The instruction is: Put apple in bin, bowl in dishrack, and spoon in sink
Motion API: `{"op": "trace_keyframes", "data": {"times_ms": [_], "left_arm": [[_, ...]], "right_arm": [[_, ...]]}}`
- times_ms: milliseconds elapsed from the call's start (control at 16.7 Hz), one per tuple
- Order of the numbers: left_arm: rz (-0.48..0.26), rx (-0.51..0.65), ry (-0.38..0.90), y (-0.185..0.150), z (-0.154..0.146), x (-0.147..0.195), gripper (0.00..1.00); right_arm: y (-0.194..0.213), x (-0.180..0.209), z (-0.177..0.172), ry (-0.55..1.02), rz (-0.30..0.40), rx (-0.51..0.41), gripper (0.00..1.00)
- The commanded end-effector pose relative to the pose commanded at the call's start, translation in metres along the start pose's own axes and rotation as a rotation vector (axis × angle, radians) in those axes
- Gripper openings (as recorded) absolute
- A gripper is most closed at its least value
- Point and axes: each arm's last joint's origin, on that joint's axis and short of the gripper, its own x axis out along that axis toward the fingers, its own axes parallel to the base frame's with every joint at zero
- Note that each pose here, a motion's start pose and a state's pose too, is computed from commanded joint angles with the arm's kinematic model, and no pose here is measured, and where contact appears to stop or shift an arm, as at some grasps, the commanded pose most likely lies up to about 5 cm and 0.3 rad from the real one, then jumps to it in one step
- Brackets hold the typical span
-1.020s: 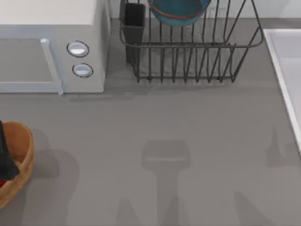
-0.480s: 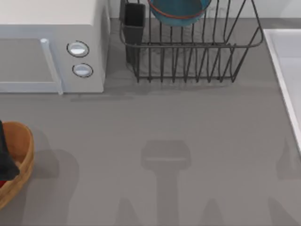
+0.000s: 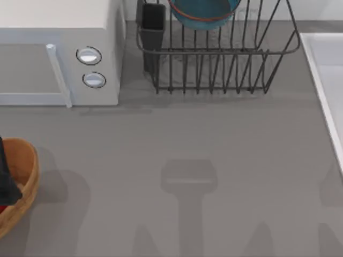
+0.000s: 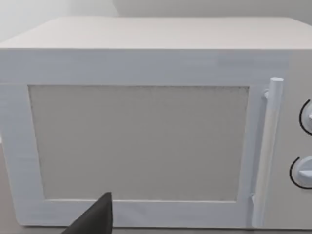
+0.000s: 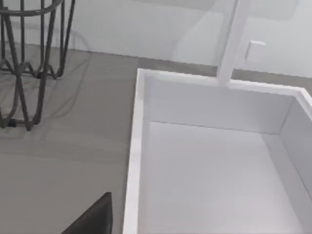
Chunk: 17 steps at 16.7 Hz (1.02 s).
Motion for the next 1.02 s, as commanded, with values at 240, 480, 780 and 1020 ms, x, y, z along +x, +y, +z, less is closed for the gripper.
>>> {"op": "trace_keyframes", "data": {"times_ms": [240, 480, 780, 1020], "left_arm": [[0.0, 0.0, 0.0, 0.0, 0.0, 0.0, 1.0], [0.0, 0.0, 0.0, 0.0, 0.0, 0.0, 1.0], [0.0, 0.0, 0.0, 0.0, 0.0, 0.0, 1.0], [0.0, 0.0, 0.0, 0.0, 0.0, 0.0, 1.0]], "right_arm": [[-0.01, 0.011, 0.012, 0.34, 0.009, -0.194, 1.0], [-0.024, 0.028, 0.023, 0.695, 0.117, -0.374, 1.0], [-0.042, 0.052, 0.029, 1.049, 0.351, -0.508, 1.0], [-0.053, 0.067, 0.029, 1.206, 0.519, -0.546, 1.0]]}}
